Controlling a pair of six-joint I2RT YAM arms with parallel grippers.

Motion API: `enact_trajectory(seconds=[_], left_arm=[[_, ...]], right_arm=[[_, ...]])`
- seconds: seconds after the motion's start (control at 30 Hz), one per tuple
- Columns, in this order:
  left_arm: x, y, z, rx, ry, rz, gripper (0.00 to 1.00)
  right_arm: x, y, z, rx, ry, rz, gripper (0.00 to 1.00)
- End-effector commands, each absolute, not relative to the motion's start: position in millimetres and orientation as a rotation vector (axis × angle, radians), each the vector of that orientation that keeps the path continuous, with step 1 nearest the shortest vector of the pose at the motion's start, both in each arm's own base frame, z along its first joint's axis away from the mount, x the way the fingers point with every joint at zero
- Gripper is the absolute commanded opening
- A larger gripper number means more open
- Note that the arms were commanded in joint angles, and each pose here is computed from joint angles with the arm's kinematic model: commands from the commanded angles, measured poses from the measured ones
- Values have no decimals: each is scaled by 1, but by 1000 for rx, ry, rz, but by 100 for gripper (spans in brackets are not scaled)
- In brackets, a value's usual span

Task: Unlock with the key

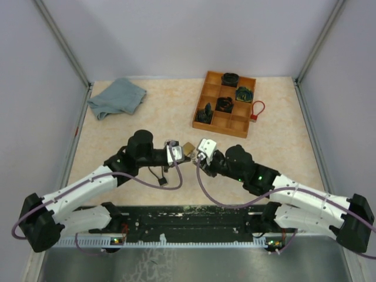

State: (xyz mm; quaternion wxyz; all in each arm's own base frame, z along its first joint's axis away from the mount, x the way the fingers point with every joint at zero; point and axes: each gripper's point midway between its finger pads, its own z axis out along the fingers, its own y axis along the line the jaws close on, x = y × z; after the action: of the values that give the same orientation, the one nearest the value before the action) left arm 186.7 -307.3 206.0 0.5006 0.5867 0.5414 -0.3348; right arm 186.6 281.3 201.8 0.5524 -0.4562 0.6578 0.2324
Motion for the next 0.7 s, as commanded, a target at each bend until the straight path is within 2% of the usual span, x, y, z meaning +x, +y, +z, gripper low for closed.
enact_trajectory(seconds=[0.0,0.2,0.43,0.67], left_arm=[[195,-299,226,1489,1164,-572,0],[181,-298,218,1644,900,-281,0],[180,-298,215,1740,708,21,0],[178,-303,229,1720,541,160,0]], right_arm=[[177,289,223,-1067,1560,771,33],[163,291,238,-1070,1606,952,45],[160,285,271,-986,1592,1180,49],[167,276,260,-931,1687,1313,50]])
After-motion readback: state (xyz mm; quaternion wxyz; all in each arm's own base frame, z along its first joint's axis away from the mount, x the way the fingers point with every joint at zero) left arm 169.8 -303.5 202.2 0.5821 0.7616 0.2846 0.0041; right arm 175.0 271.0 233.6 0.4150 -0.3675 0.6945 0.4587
